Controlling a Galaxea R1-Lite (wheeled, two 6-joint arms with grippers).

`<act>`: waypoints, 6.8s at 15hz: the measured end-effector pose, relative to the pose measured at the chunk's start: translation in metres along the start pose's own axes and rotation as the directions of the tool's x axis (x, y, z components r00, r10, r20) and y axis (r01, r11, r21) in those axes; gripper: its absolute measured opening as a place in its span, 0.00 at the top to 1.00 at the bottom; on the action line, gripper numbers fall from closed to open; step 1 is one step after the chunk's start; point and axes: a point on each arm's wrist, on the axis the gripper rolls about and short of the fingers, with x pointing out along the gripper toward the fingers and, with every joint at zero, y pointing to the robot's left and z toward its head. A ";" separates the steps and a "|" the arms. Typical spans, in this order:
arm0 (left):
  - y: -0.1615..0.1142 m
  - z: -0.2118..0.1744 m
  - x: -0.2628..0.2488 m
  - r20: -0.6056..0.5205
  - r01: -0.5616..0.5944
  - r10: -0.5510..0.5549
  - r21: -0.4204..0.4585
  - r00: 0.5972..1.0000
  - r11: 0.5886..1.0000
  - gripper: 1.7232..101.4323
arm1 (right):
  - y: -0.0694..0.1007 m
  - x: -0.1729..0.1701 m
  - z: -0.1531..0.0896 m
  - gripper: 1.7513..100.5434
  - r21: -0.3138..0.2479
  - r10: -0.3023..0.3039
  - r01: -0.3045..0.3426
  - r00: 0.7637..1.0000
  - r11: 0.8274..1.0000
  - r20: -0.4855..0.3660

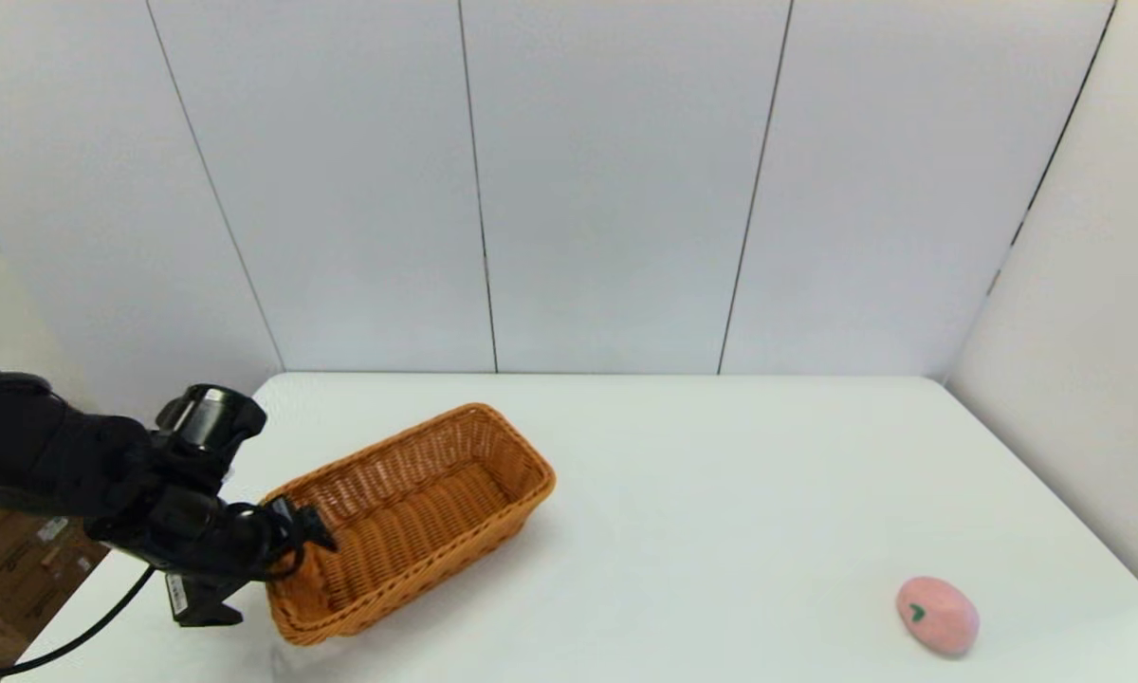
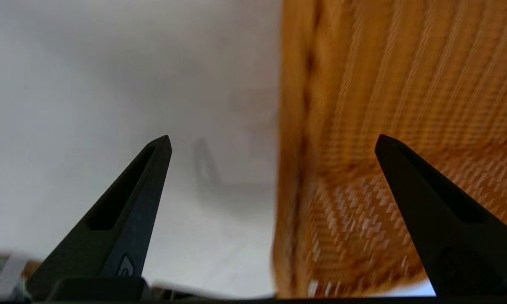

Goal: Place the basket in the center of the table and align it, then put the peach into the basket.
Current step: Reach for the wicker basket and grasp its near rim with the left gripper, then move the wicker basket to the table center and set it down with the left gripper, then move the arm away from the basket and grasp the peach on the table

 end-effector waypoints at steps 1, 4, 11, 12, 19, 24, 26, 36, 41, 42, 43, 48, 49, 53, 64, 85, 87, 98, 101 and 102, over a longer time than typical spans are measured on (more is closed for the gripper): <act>-0.002 0.002 0.008 0.000 0.002 -0.002 -0.002 1.000 1.000 0.04 | 0.000 0.000 0.000 0.04 0.000 0.000 0.000 1.000 1.000 0.000; -0.010 0.003 0.024 0.010 0.020 -0.020 0.004 1.000 1.000 0.15 | 0.000 0.000 0.000 0.04 0.000 0.000 0.000 1.000 1.000 -0.001; -0.016 0.003 0.028 0.004 0.026 -0.026 0.016 1.000 1.000 0.75 | 0.000 0.000 0.000 0.04 0.001 0.000 0.000 1.000 1.000 -0.001; -0.018 0.002 0.022 0.012 0.047 -0.047 0.026 0.999 0.999 0.77 | 0.000 0.000 0.000 0.04 0.001 0.000 0.000 1.000 1.000 -0.001; -0.057 -0.037 -0.036 0.053 0.233 -0.250 0.215 0.967 0.948 0.77 | 0.000 0.000 0.000 0.04 0.001 0.000 0.000 1.000 1.000 -0.001; -0.101 -0.047 -0.045 0.039 0.325 -0.351 0.290 0.936 0.900 0.77 | 0.000 0.000 0.000 0.04 0.001 0.000 0.000 1.000 1.000 -0.001; -0.116 -0.044 -0.028 0.024 0.321 -0.339 0.262 0.940 0.910 0.77 | 0.000 0.000 0.000 0.04 0.001 0.000 0.000 1.000 1.000 -0.001; -0.160 -0.068 0.035 -0.048 0.348 -0.347 0.226 0.937 0.910 0.77 | 0.000 0.000 0.000 0.04 0.003 0.000 0.000 1.000 1.000 -0.001; -0.170 -0.073 0.040 -0.045 0.390 -0.391 0.222 0.919 0.894 0.77 | 0.000 0.000 0.000 0.04 0.004 0.000 0.000 1.000 1.000 -0.001; -0.170 -0.075 0.042 -0.049 0.387 -0.386 0.221 0.921 0.895 0.77 | 0.000 0.000 0.000 0.04 0.004 0.000 0.000 1.000 1.000 -0.001; -0.170 -0.075 0.044 -0.052 0.383 -0.381 0.219 0.923 0.897 0.77 | 0.000 0.000 0.000 0.04 0.004 -0.001 0.001 1.000 1.000 -0.001; -0.168 -0.077 0.053 -0.060 0.366 -0.361 0.185 0.931 0.912 0.77 | 0.000 0.000 0.000 0.04 0.004 0.000 0.000 1.000 1.000 -0.001; -0.168 -0.077 0.053 -0.060 0.365 -0.360 0.183 0.931 0.913 0.77 | 0.000 0.000 0.000 0.04 0.004 0.000 0.000 1.000 1.000 -0.001; -0.167 -0.077 0.055 -0.061 0.360 -0.354 0.164 0.933 0.919 0.77 | 0.000 0.000 0.000 0.04 0.004 0.000 0.000 1.000 1.000 -0.001; -0.165 -0.078 0.056 -0.066 0.358 -0.352 0.161 0.934 0.920 0.77 | 0.000 0.000 0.000 0.04 0.006 0.000 0.000 1.000 1.000 -0.001; -0.162 -0.065 0.055 -0.069 0.382 -0.375 0.158 0.924 0.911 0.24 | 0.000 0.000 0.000 0.04 0.006 0.000 0.000 1.000 1.000 -0.001; -0.161 -0.063 0.056 -0.065 0.380 -0.375 0.154 0.925 0.912 0.20 | 0.000 0.000 0.000 0.04 0.006 0.000 0.000 1.000 1.000 -0.001; -0.138 -0.025 -0.103 0.158 0.574 -0.632 0.296 0.759 0.764 0.08 | 0.000 0.000 0.000 0.04 0.006 0.000 0.000 1.000 1.000 -0.001; -0.101 -0.046 -0.197 0.227 0.593 -0.746 0.483 0.626 0.644 0.06 | 0.000 0.000 0.000 0.04 0.006 0.000 0.000 1.000 1.000 -0.001; -0.083 -0.058 -0.224 0.239 0.581 -0.776 0.545 0.584 0.605 0.06 | 0.000 0.000 0.000 0.04 0.005 0.000 0.000 1.000 1.000 -0.001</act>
